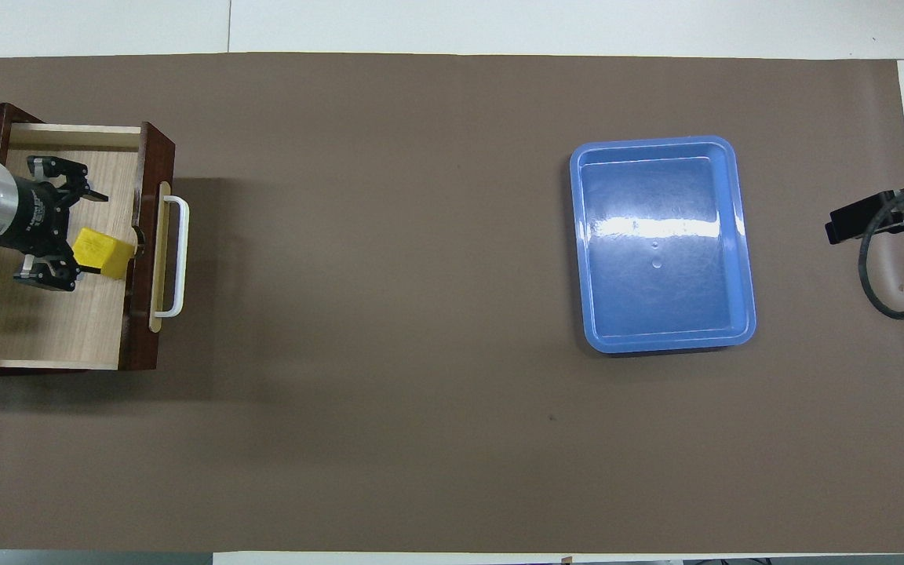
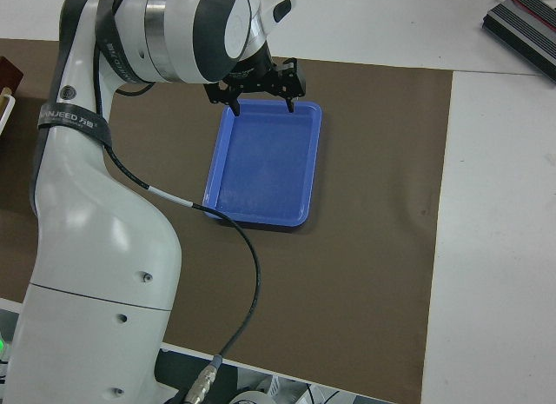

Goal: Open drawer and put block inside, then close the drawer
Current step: 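Push the drawer closed with the left gripper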

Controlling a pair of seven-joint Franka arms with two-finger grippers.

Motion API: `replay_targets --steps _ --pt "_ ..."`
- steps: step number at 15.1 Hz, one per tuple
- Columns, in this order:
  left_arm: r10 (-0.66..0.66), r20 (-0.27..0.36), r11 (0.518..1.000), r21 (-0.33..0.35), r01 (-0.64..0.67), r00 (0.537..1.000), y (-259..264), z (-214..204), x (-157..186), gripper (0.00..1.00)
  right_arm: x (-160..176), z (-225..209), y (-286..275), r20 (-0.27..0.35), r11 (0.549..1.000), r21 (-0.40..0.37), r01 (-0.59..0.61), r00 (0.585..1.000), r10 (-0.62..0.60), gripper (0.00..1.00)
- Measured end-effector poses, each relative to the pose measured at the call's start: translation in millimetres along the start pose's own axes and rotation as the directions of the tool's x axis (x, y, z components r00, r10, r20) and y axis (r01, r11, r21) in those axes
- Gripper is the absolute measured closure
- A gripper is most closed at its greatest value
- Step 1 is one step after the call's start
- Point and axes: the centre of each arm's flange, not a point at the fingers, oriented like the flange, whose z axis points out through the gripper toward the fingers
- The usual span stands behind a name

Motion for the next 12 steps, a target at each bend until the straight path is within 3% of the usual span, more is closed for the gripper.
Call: replay_targets --steps 4,8,12 --pt "0.032 -0.025 0.999 0.017 -0.031 0.999 1 14 -78 0.00 -13 0 6 0.006 1.000 0.000 -0.016 1.000 0.016 0.00" --pt "0.028 -0.076 0.999 0.036 -0.025 0.997 -3 40 -55 0.00 -13 23 17 0.054 0.998 0.013 -0.066 0.996 0.066 0.00" --pt "0.016 -0.081 0.999 0.033 -0.014 0.997 -3 38 -31 0.00 -13 35 15 0.076 0.996 0.015 -0.091 0.993 0.090 0.00"
